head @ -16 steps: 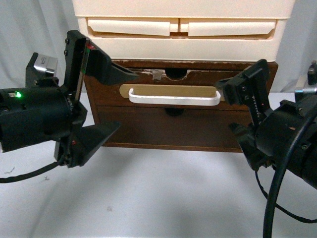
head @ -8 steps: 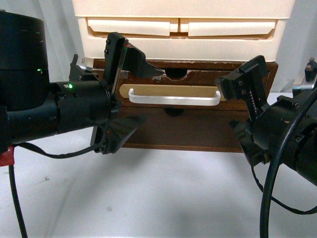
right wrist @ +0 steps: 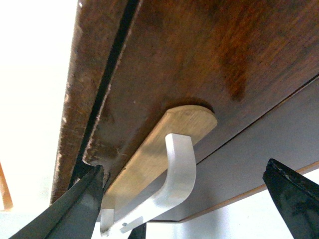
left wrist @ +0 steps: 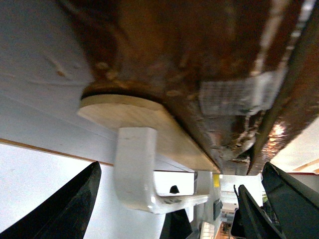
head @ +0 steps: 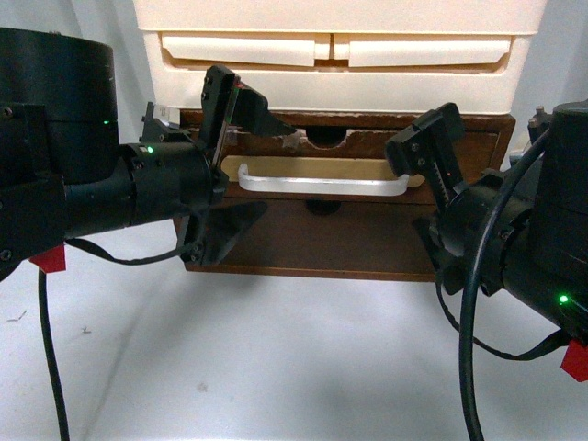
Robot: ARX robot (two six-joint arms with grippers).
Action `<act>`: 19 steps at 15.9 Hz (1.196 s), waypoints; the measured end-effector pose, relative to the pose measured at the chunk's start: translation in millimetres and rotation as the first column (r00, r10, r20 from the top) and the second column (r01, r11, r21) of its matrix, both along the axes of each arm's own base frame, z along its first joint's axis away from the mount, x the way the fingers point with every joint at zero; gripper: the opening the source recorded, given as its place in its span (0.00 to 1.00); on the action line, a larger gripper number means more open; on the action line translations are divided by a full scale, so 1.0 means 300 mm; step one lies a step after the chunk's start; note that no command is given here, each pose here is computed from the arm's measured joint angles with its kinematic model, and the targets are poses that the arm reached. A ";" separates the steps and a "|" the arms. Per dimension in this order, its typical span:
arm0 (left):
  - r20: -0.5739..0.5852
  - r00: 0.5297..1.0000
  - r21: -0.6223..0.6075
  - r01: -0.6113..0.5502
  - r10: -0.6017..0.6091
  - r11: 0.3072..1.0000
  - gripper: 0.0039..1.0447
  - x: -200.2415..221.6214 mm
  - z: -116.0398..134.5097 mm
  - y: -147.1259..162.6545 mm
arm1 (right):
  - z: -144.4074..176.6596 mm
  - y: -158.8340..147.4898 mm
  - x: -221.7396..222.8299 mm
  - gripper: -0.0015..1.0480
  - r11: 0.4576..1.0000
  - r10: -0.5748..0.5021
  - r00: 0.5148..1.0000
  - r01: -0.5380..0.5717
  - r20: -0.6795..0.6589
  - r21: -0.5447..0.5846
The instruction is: Open drawer
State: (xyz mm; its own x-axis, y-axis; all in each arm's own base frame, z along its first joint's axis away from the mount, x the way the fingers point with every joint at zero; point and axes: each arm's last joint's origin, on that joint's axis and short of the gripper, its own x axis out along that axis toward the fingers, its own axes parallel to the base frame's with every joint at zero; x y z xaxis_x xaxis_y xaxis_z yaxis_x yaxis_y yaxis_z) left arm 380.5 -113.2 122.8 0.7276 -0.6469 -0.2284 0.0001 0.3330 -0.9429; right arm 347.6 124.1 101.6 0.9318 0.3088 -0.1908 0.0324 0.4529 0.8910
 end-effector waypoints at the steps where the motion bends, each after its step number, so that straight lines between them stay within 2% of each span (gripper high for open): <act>1: -0.008 1.000 0.002 -0.001 0.001 1.000 0.94 0.001 -0.010 0.002 | -0.002 0.007 0.005 0.94 1.000 0.005 1.000 -0.005 0.000 -0.002; 6: -0.012 1.000 0.003 -0.011 0.011 1.000 0.94 0.005 -0.020 0.014 | -0.018 0.021 0.022 0.94 1.000 0.012 1.000 -0.012 -0.020 -0.018; 7: -0.023 1.000 0.009 -0.014 0.014 1.000 0.86 0.006 -0.032 0.018 | -0.027 0.029 0.025 0.90 1.000 0.016 0.999 -0.016 -0.033 -0.023; 8: -0.031 0.999 0.011 -0.016 0.016 1.000 0.76 0.007 -0.041 0.022 | -0.030 0.032 0.030 0.82 1.000 0.017 0.999 -0.017 -0.034 -0.023; 10: -0.038 0.999 0.011 -0.017 0.018 1.000 0.58 0.010 -0.055 0.029 | -0.033 0.039 0.038 0.63 1.000 0.019 0.999 -0.019 -0.027 -0.020; 13: -0.042 0.999 -0.036 -0.022 0.020 0.999 0.23 0.016 -0.049 0.033 | -0.016 0.059 0.054 0.28 1.000 0.028 1.000 -0.028 -0.001 -0.010; 14: -0.072 0.997 -0.065 -0.033 0.028 0.997 0.17 0.016 -0.050 0.035 | -0.016 0.060 0.053 0.22 0.998 0.018 1.000 -0.017 -0.022 0.056; 15: -0.102 0.994 -0.095 -0.045 0.036 0.994 0.15 0.016 -0.051 0.038 | -0.017 0.060 0.053 0.20 0.995 0.014 0.999 -0.011 -0.037 0.099; 19: -0.109 0.993 -0.135 -0.066 0.051 0.989 0.14 -0.029 -0.055 0.053 | -0.035 0.078 0.014 0.18 0.987 0.017 0.999 -0.010 -0.042 0.159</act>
State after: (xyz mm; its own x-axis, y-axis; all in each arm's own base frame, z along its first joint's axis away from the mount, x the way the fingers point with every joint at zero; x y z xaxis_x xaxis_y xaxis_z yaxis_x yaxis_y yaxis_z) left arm 371.6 -97.2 106.3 0.7418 -0.6345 -0.2169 -0.1166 0.1965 -0.9735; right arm 351.8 147.5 91.1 0.9194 0.3504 -0.1788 0.0676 0.3069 0.9493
